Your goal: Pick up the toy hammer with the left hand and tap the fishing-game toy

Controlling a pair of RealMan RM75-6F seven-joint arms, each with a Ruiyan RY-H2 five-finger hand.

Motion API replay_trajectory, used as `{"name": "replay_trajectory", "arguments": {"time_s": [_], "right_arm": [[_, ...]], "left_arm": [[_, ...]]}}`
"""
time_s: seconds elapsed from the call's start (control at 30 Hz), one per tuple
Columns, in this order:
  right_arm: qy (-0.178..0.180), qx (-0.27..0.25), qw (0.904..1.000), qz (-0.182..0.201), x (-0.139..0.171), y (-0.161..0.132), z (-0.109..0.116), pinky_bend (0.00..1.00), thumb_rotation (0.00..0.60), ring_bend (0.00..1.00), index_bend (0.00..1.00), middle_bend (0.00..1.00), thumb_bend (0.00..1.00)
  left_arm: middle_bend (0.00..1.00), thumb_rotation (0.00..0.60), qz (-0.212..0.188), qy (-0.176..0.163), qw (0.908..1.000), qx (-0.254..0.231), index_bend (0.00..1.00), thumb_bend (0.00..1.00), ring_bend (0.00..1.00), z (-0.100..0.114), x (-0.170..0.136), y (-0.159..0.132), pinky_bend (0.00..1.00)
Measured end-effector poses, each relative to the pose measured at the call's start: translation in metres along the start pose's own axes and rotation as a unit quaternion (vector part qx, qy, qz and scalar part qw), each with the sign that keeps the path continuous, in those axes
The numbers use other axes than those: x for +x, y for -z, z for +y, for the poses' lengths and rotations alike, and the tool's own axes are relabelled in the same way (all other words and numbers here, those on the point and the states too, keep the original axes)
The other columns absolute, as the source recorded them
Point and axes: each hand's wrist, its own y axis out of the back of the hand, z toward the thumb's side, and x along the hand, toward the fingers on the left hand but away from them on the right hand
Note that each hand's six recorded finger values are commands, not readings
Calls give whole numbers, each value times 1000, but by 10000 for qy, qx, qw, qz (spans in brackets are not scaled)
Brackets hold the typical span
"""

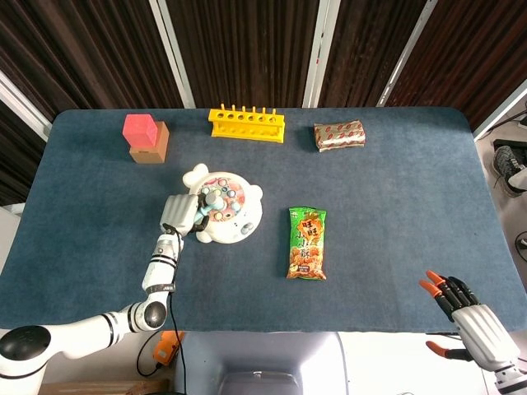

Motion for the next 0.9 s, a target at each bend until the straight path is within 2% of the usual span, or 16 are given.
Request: {"name": "replay_trajectory", "arguments": {"time_s": [0.27,0.47,0.6,0.77,0.9], "right_arm": [[-16,33,10000,-14,-1,0,-1,0,600,0,0,0,154],[-57,57,10000,9,-1,-1,-4,0,600,0,0,0,154],[-100,80,9999,44,-1,-4,-6,0,600,0,0,0,154],[-124,114,9998,91,-1,-7,-8,0,600,0,0,0,154],[-158,136,9997,119,-2,-10,-11,0,600,0,0,0,154]], "left_arm": [[1000,600,-136,-137,9997,-123,787,857,892,12,-5,-5,1000],[1000,600,-309,-174,9991,-240,788,856,891,26,-24,-4,1000],[1000,600,-201,-49,9997,-140,790,848,873,25,-47,26,1000],[1000,600,-61,115,9999,17,800,839,850,6,-69,60,1000],[1000,600,34,148,9998,158,805,823,814,-5,-73,77,1000]]}}
